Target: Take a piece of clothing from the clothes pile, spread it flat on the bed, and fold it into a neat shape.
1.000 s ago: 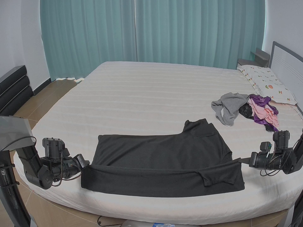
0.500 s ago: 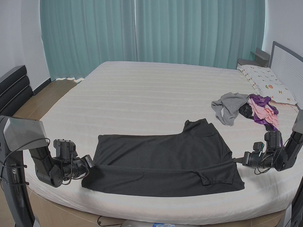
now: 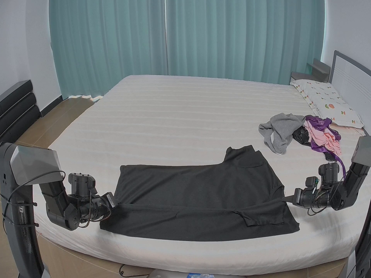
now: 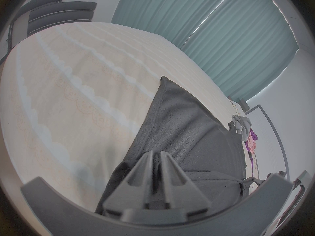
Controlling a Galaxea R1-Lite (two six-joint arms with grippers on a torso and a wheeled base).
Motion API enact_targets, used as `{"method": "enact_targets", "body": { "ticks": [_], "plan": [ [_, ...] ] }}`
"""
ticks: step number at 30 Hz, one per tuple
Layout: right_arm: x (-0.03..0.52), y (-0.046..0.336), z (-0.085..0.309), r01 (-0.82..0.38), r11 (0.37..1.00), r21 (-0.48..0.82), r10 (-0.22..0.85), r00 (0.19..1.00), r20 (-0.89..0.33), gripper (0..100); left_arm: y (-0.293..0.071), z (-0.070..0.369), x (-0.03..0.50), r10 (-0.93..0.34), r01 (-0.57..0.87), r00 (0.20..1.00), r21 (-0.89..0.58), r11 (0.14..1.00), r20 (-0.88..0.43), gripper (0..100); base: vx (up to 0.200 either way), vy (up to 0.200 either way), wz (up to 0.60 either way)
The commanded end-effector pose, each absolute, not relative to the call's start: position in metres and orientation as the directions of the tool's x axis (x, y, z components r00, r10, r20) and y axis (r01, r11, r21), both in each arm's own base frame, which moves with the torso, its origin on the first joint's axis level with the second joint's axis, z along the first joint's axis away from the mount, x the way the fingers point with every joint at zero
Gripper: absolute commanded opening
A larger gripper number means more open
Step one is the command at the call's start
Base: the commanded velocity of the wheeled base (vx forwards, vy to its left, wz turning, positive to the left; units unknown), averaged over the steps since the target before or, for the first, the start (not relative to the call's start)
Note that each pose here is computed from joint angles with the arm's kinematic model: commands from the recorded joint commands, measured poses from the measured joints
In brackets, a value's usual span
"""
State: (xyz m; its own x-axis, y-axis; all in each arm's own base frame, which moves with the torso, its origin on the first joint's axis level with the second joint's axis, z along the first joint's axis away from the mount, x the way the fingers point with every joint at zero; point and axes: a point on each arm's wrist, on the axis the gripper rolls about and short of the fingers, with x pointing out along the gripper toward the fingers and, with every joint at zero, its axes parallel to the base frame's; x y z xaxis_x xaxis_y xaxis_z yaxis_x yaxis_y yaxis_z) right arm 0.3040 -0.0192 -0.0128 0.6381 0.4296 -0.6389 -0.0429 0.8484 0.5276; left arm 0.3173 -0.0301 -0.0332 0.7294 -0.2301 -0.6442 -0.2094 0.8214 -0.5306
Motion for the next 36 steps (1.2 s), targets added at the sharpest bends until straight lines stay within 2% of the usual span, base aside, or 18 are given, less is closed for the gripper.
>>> {"method": "enact_targets", "body": {
  "ticks": [1, 8, 16, 21, 24, 27, 36],
  "plan": [
    [0.305, -0.019, -0.017, -0.038, 0.847, 0.531, 0.432, 0.632, -0.643, 100, -0.03, -0.034, 0.318, -0.231, -0.211, 0.73, -0.533, 0.819, -0.644, 100, 0.0, 0.0, 0.0],
    [0.304, -0.019, -0.012, -0.045, 0.846, 0.531, 0.432, 0.642, -0.634, 100, -0.027, -0.033, 0.318, -0.224, -0.234, 0.736, -0.551, 0.801, -0.639, 100, 0.0, 0.0, 0.0],
    [0.3, -0.019, 0.005, -0.002, 0.817, 0.577, 0.428, 0.671, -0.605, 100, -0.01, -0.005, 0.313, -0.188, -0.257, 0.788, -0.591, 0.765, -0.587, 100, 0.0, 0.0, 0.0],
    [0.299, -0.02, 0.004, 0.007, 0.815, 0.58, 0.426, 0.67, -0.608, 100, -0.006, -0.002, 0.315, -0.179, -0.299, 0.798, -0.636, 0.712, -0.576, 100, 0.0, 0.0, 0.0],
    [0.299, -0.02, 0.004, 0.007, 0.815, 0.58, 0.426, 0.67, -0.608, 100, -0.005, -0.003, 0.313, -0.184, -0.301, 0.795, -0.639, 0.708, -0.577, 100, 0.0, 0.0, 0.0],
    [0.299, -0.02, 0.004, 0.006, 0.815, 0.579, 0.426, 0.67, -0.608, 100, -0.005, -0.004, 0.313, -0.182, -0.304, 0.794, -0.639, 0.707, -0.58, 100, 0.2, 0.0, 0.0],
    [0.299, -0.019, 0.005, 0.005, 0.816, 0.578, 0.426, 0.671, -0.607, 100, -0.007, -0.003, 0.313, -0.187, -0.3, 0.793, -0.639, 0.709, -0.58, 100, 0.0, 0.0, 0.0]
  ]
}}
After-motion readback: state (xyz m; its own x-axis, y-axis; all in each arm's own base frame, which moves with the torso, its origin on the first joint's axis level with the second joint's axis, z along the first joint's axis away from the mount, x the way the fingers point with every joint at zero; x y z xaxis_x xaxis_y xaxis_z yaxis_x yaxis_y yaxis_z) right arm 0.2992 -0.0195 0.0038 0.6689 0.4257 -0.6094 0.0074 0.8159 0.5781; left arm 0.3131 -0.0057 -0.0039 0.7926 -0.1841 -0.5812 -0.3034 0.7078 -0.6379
